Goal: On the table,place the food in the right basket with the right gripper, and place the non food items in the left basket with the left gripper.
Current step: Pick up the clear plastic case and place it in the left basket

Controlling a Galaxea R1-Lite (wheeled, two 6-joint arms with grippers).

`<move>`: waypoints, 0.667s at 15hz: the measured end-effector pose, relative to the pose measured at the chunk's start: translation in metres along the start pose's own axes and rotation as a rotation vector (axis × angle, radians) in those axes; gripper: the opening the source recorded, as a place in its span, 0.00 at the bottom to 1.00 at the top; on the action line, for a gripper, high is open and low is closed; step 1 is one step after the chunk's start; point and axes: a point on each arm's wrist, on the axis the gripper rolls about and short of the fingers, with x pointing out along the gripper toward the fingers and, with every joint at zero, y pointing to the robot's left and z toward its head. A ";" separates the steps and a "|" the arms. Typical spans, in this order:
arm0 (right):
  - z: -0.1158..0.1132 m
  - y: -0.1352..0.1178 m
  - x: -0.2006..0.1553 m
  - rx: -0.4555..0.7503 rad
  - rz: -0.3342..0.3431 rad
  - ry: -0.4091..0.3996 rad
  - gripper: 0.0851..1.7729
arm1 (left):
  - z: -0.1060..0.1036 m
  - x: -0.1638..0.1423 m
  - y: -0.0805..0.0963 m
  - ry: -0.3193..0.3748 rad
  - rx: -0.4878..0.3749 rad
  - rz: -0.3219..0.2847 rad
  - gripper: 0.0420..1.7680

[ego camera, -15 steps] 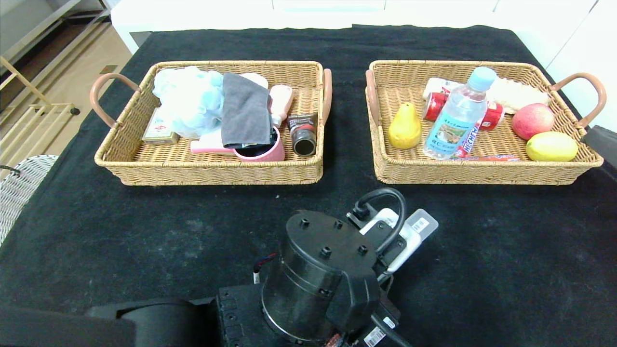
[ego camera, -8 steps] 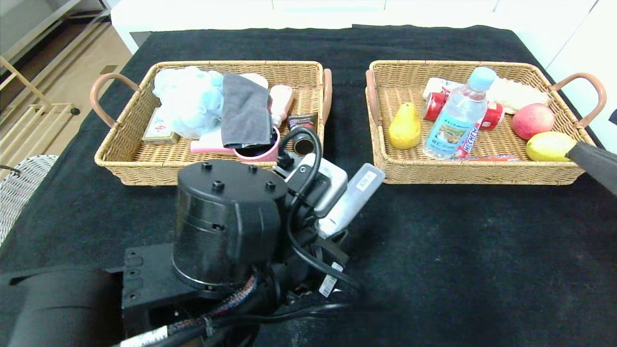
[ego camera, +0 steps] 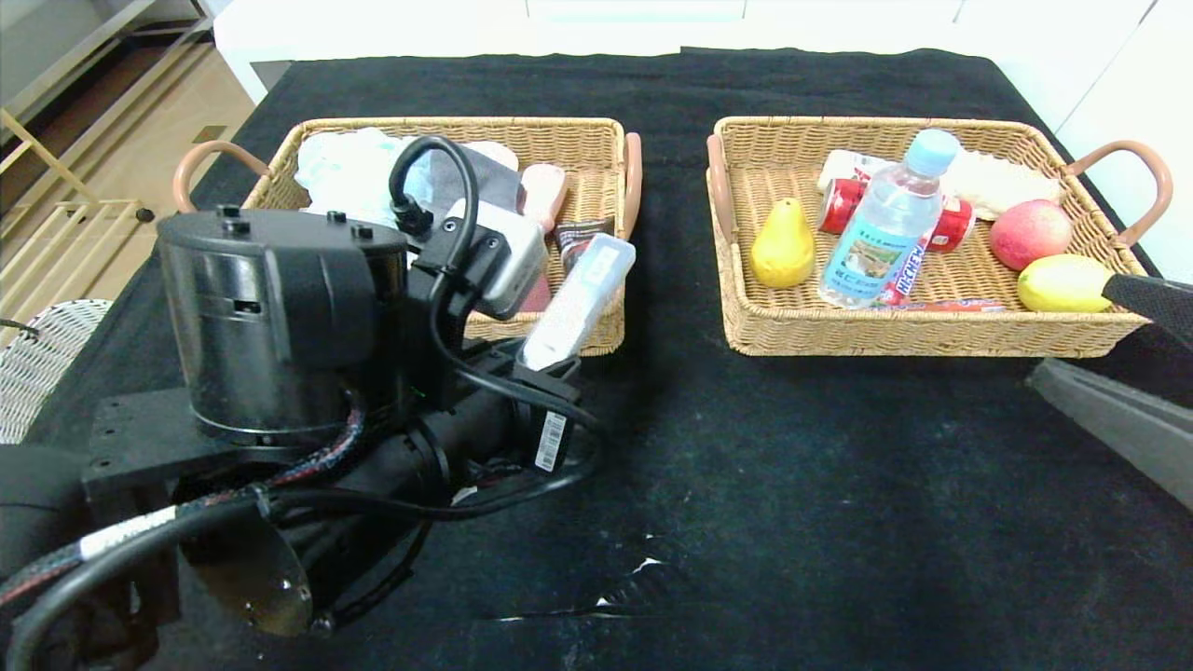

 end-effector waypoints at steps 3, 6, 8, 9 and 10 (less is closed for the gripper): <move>-0.002 0.002 0.002 0.005 0.015 0.008 0.96 | 0.005 0.001 0.016 -0.013 -0.022 0.059 0.36; -0.004 0.003 0.003 0.007 0.022 0.016 0.96 | 0.014 0.005 0.032 -0.037 -0.051 0.116 0.36; -0.005 0.003 0.005 0.008 0.026 0.023 0.96 | 0.024 0.011 0.041 -0.061 -0.072 0.144 0.36; -0.006 0.003 0.006 0.009 0.028 0.027 0.96 | 0.028 0.017 0.044 -0.070 -0.080 0.156 0.36; -0.007 0.003 0.006 0.009 0.027 0.029 0.96 | 0.032 0.024 0.046 -0.077 -0.090 0.166 0.36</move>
